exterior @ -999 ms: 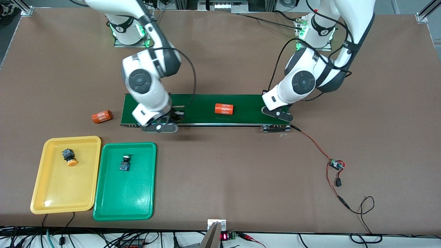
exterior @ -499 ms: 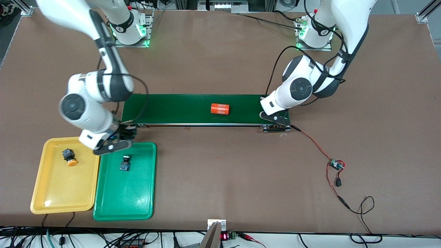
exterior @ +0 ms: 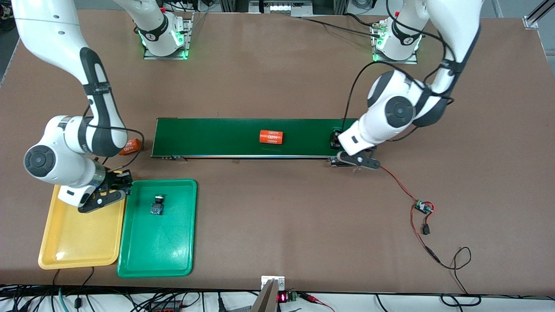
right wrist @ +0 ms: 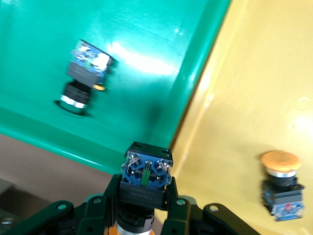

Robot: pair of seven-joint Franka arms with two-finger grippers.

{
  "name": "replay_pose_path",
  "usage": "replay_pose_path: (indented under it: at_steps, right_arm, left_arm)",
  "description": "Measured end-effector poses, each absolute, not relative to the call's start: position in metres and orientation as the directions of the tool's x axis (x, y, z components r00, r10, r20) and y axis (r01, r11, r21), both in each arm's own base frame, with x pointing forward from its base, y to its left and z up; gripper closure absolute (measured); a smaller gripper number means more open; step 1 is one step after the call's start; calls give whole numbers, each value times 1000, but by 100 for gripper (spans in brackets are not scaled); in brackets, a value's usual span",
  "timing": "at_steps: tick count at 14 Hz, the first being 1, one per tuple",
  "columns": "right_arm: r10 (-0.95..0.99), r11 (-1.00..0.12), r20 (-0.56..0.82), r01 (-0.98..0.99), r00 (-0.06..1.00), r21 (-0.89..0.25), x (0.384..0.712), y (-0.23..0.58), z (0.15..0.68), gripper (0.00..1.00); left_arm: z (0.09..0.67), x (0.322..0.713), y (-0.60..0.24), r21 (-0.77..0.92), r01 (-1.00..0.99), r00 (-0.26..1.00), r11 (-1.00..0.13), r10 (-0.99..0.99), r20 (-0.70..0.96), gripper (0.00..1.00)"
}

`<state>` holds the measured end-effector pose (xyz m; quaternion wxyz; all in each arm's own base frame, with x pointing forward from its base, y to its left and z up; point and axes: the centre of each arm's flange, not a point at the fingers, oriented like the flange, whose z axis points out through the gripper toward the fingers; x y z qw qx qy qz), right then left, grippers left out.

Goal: Sort buttons by color to trays

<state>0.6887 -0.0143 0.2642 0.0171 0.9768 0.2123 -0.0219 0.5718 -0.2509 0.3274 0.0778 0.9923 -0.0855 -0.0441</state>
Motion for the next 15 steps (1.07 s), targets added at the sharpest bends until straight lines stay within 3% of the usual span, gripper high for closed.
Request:
replay_pose_path:
  at_steps: [1,7,11,15]
  right_arm:
    - [427,-903,-46,428,903,27,692,-26,261,60]
    - [469,-881,-11,469,883,62,703,-78,240,60]
    - [473,-878,-5,473,881,72,705,-92,226,59]
    - [475,-878,-4,474,880,70,705,-90,225,30]
  left_arm:
    - [345,584,-234,152,-137,987,-979,-147,-57,0]
    - [424,629,-96,116,75,995,-990,81,50,0]
    - [496,632,-31,84,169,985,-982,170,3,0]
    - [552,626,13,71,180,984,-981,179,-20,0]
